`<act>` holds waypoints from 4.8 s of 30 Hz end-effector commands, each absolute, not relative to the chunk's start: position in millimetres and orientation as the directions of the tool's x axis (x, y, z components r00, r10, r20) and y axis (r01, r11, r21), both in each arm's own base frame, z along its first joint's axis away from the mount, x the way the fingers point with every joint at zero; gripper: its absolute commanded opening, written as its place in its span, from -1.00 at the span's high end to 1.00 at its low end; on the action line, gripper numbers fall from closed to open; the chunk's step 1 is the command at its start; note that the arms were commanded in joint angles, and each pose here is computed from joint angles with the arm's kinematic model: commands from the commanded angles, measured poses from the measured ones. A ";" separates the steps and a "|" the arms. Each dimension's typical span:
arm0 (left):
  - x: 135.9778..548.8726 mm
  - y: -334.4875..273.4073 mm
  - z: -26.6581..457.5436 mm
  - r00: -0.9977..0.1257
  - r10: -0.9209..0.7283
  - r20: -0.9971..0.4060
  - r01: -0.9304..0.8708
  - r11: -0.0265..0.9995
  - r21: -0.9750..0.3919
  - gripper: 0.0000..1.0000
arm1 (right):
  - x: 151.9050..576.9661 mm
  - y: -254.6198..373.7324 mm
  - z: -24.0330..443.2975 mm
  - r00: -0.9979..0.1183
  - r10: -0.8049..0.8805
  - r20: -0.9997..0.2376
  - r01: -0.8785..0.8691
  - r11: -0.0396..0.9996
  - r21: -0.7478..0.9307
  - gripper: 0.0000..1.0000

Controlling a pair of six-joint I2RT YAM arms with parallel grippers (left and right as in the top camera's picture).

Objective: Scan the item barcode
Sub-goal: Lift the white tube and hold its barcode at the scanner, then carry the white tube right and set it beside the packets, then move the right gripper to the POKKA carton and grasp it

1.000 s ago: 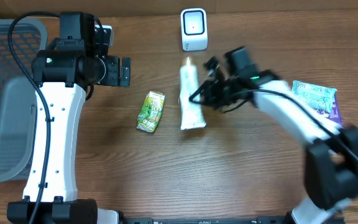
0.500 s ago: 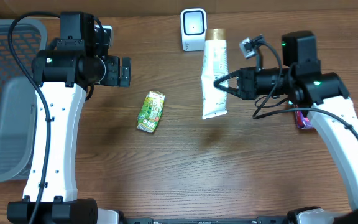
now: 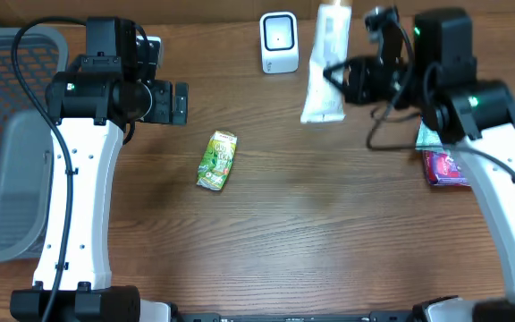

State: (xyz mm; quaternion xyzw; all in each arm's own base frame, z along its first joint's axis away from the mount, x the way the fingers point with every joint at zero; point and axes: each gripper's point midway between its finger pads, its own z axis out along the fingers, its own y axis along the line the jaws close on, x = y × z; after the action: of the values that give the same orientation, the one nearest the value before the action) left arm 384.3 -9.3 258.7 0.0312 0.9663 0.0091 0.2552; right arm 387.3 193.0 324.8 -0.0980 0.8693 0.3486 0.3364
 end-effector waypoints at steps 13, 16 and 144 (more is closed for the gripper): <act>386.1 -11.5 266.7 -0.854 0.088 -0.513 0.081 0.996 0.037 -0.99 | 565.6 166.9 299.8 -0.384 -0.365 -0.848 0.141 0.885 -0.444 0.93; 386.0 -11.5 266.7 -0.854 0.088 -0.512 0.081 0.996 0.037 -1.00 | 582.7 175.9 281.8 -0.378 -0.508 -0.774 0.090 0.812 -0.577 0.93; 386.0 -11.5 266.7 -0.854 0.088 -0.512 0.081 0.996 0.037 -0.99 | 352.6 389.3 36.6 -0.987 0.092 -0.132 -0.021 0.737 0.676 0.49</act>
State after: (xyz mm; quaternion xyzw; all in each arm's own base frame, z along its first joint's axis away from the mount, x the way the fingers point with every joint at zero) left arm 384.4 -9.3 258.8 0.0312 0.9662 0.0091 0.2556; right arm 360.0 389.1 60.8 -0.0028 0.9237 0.3647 0.1171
